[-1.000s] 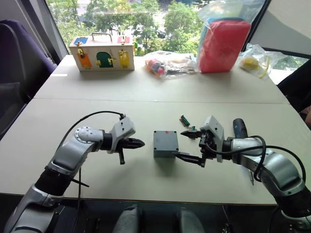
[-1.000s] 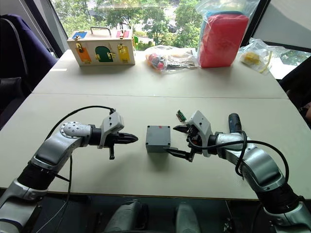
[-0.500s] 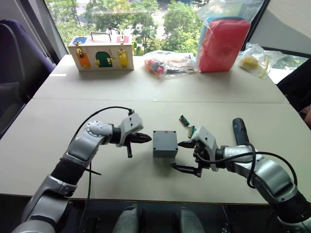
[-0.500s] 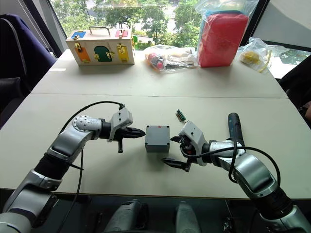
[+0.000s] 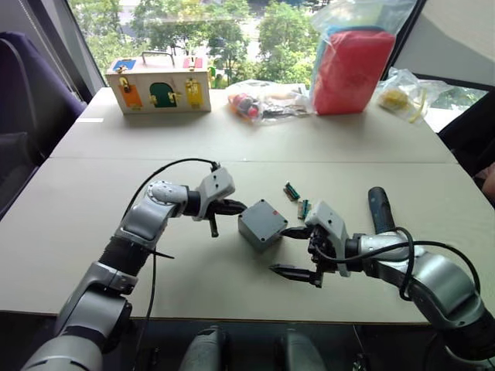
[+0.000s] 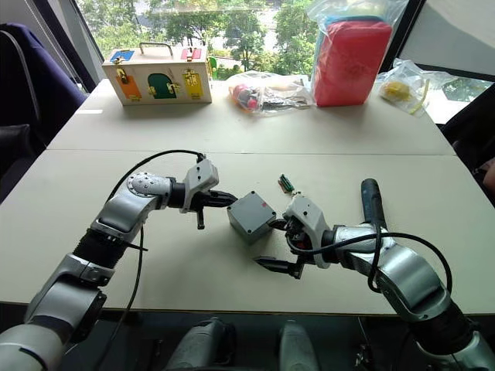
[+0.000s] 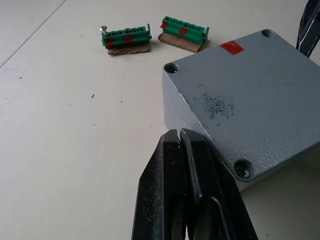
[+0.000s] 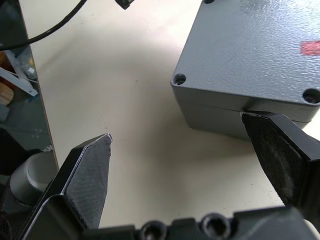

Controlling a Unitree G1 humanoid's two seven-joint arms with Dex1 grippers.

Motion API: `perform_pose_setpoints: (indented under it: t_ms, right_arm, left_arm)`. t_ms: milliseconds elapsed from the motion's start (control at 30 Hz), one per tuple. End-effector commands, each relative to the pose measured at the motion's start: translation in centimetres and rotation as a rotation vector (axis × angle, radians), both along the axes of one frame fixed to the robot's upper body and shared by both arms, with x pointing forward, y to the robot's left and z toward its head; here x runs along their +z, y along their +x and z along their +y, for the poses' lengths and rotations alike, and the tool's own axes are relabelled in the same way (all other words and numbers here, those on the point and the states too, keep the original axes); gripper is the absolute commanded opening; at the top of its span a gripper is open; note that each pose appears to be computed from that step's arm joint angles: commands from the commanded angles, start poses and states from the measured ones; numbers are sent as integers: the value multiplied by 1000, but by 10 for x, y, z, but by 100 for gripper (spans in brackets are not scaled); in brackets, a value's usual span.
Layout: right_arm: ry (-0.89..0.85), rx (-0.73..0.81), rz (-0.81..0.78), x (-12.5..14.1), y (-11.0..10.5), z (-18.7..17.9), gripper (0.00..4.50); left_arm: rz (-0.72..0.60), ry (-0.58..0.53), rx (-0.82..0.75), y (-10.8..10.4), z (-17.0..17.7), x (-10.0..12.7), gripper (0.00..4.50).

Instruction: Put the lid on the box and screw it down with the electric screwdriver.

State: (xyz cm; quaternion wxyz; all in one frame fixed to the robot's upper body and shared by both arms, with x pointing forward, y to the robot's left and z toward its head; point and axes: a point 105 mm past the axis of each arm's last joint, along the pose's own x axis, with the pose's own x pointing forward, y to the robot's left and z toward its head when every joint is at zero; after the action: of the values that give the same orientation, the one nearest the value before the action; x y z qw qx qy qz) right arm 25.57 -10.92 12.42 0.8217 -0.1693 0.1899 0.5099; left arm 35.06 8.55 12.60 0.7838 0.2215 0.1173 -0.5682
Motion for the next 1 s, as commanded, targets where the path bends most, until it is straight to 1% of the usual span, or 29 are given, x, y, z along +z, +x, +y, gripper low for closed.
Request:
perform_pose_setpoints:
  t_ms: [33,133,167,333,467,633,800,1000]
  right_arm:
    - [-52,-21,-113,15,18,-15,446]
    - [-78,-20,-148,14,33,-20,446]
    - [-82,-13,-154,13,36,-20,446]
    - [-74,55,-146,6,42,-9,446]
    - [-52,124,-92,1,31,-1,446]
    - [-24,150,-39,-2,17,6,446]
    - [-3,149,-13,-2,10,8,446]
    - [14,136,-6,-2,7,12,446]
  left_arm:
    - [-26,23,-3,-8,16,10,0]
    - [46,26,-69,-33,16,4,0]
    - [58,24,-78,-37,15,2,0]
    - [82,-3,-73,-48,1,-5,0]
    - [64,-22,-49,-44,-6,-6,0]
    - [9,-45,17,-26,-7,0,0]
    - [-2,-52,25,-21,-8,3,0]
    - [-9,-61,27,-18,-9,5,0]
